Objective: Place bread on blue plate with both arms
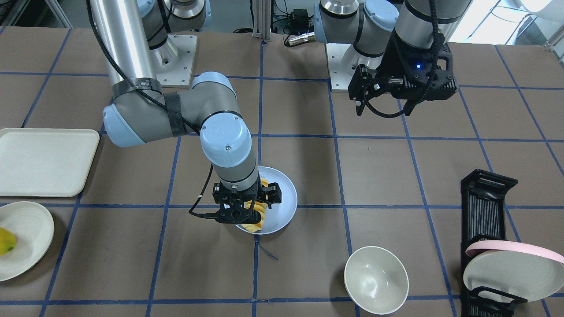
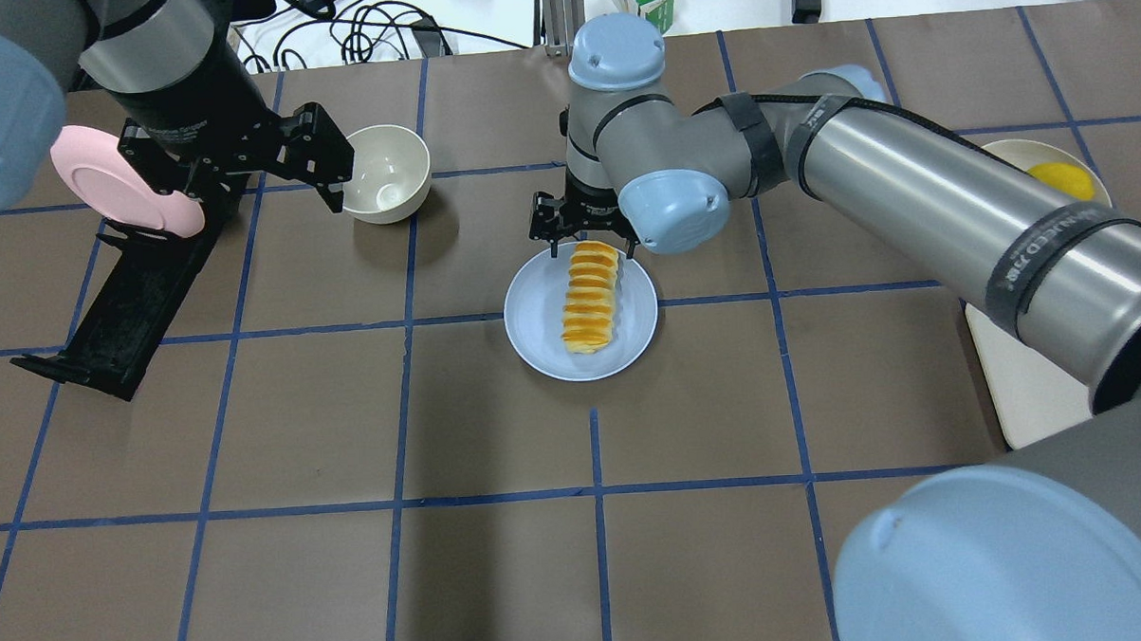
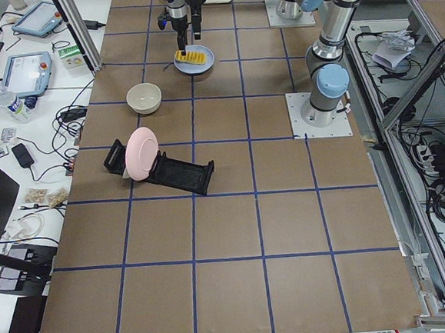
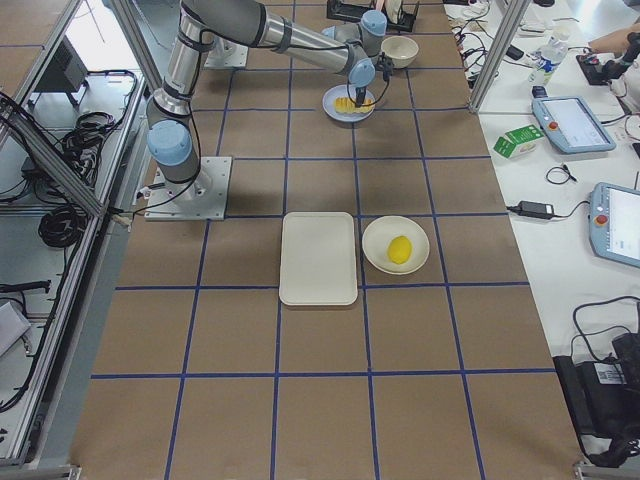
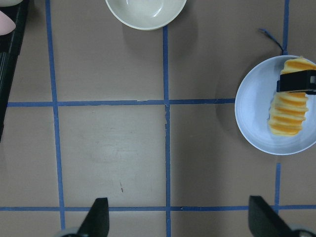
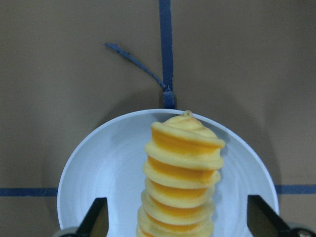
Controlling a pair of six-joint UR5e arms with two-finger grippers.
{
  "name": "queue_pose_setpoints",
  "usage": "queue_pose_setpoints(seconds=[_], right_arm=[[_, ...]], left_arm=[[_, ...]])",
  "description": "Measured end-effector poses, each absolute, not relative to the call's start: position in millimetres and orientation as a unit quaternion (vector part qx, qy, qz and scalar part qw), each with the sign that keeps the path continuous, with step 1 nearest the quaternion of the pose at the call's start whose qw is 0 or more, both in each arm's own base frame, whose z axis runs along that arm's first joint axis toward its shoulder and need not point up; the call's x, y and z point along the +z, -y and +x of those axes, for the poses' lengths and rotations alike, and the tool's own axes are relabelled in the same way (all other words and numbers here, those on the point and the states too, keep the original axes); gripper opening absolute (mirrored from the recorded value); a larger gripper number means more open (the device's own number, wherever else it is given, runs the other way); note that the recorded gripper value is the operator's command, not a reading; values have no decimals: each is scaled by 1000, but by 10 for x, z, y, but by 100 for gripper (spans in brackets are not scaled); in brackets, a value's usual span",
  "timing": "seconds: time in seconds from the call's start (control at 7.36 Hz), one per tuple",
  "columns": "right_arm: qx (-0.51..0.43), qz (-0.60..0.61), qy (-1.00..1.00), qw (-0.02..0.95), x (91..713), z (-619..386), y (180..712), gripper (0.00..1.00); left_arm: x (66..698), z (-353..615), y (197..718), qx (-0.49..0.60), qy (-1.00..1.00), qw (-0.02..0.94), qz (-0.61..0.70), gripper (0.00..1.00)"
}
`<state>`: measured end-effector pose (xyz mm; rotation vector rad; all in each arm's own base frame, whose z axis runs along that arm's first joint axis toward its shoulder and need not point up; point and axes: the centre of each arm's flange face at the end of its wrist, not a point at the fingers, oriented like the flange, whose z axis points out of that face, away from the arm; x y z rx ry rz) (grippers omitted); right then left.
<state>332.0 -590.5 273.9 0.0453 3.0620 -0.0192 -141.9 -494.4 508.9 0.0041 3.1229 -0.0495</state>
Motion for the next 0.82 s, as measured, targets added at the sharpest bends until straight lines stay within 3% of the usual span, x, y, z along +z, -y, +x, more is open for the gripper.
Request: queue_pose_setpoints(seconds=[0.54, 0.82], right_arm=[[-11, -11, -1000, -20, 4510, 1893, 5585, 100], [-21, -10, -1000, -21, 4977, 1452, 5183, 100]], left_arm=[[5094, -1415, 4942, -16, -1000, 9, -1, 100], [5115, -1427, 4934, -18, -1000, 6, -1, 100]])
